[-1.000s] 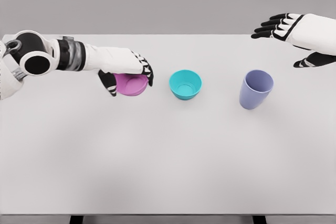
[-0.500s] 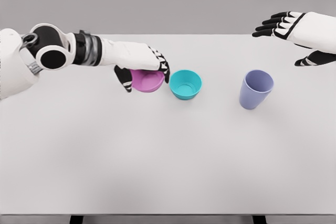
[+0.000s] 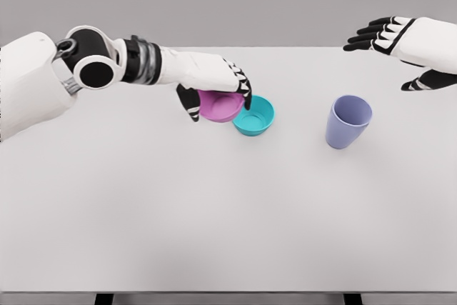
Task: Stacking bowl and cup with both arms
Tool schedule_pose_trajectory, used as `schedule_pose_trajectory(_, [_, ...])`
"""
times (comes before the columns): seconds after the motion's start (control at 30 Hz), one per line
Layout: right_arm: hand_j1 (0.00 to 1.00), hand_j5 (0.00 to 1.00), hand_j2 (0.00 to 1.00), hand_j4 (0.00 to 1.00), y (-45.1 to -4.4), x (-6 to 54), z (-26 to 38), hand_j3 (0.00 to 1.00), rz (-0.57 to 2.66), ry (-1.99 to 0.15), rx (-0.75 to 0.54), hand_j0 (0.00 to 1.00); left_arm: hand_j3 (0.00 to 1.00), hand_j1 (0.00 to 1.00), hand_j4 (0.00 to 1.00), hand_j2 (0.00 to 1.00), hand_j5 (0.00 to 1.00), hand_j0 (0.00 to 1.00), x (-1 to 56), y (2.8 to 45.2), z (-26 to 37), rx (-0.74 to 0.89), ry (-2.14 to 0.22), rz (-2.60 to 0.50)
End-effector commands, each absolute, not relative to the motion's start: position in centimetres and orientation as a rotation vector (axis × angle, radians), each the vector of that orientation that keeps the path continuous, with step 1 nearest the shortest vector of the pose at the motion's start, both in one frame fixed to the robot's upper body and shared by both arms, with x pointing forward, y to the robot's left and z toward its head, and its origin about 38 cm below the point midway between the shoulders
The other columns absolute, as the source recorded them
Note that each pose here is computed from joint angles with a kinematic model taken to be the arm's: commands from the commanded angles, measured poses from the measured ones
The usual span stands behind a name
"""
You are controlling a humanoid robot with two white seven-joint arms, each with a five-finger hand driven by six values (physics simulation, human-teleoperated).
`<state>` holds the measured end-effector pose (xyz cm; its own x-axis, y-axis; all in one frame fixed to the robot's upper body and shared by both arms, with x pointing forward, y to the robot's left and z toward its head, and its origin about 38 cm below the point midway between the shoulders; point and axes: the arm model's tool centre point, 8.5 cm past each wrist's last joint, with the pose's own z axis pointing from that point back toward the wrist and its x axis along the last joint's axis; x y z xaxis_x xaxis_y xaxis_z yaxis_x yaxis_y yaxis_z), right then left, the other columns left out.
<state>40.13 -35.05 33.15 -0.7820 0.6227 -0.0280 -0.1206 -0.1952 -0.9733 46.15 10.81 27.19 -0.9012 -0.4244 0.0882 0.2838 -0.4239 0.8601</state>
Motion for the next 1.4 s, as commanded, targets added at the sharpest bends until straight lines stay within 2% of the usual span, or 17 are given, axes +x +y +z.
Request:
schedule_pose_trajectory(0.0, [1.0, 1.0, 1.0, 1.0, -35.1, 40.1, 33.3, 1.0, 2.014, -1.591, -0.587, 1.0, 0.7, 0.7, 0.7, 0.7, 0.7, 0.7, 46.3, 10.3, 27.1, 0.19, -1.377, -2.331])
schedule_pose_trajectory(0.8, [1.0, 1.0, 1.0, 1.0, -35.2, 40.1, 33.3, 1.0, 2.014, -1.589, -0.588, 1.0, 0.7, 0.7, 0.7, 0.7, 0.7, 0.7, 47.4, 5.5, 26.1, 0.144, -1.409, -2.326])
schedule_pose_trajectory(1.37, [1.0, 1.0, 1.0, 1.0, -35.2, 40.1, 33.3, 1.0, 2.014, -1.587, -0.589, 1.0, 0.7, 0.7, 0.7, 0.7, 0.7, 0.7, 48.4, 4.6, 23.7, 0.139, -1.351, -2.315])
